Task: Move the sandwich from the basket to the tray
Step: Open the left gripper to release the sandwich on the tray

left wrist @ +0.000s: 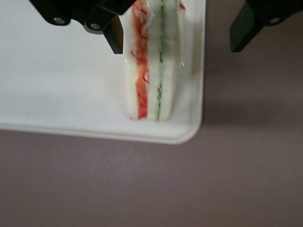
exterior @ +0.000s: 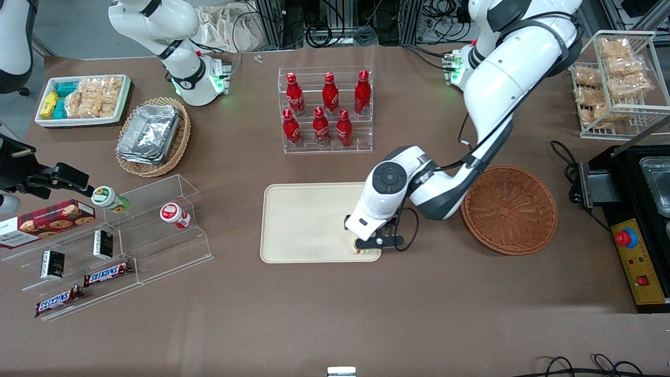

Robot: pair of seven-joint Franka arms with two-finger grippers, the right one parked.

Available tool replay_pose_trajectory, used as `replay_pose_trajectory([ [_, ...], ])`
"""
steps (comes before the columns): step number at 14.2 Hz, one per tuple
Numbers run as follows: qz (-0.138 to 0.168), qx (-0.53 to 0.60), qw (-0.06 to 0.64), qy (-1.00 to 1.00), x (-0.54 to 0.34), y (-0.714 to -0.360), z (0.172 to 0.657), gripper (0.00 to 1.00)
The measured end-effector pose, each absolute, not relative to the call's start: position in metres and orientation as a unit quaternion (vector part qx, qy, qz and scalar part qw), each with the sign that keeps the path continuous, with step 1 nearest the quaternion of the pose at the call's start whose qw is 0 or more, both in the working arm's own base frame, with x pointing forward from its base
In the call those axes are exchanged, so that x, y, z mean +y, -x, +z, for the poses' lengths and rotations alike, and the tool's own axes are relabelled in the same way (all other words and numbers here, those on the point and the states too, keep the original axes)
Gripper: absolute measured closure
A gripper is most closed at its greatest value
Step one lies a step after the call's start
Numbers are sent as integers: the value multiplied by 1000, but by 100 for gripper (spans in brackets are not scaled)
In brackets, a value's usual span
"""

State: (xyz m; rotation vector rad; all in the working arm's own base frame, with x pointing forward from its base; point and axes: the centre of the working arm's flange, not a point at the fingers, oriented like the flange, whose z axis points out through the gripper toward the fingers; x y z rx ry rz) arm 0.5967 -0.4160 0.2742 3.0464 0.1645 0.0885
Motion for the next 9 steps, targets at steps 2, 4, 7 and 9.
replay_pose_trajectory([
  [2, 35, 73, 31, -996, -392, -609, 304, 0],
  [4, 33, 103, 25, -994, -362, -621, 339, 0],
  [7, 19, 134, 34, -990, -312, -627, 399, 0],
  [9, 13, 160, 35, -986, -279, -621, 436, 0],
])
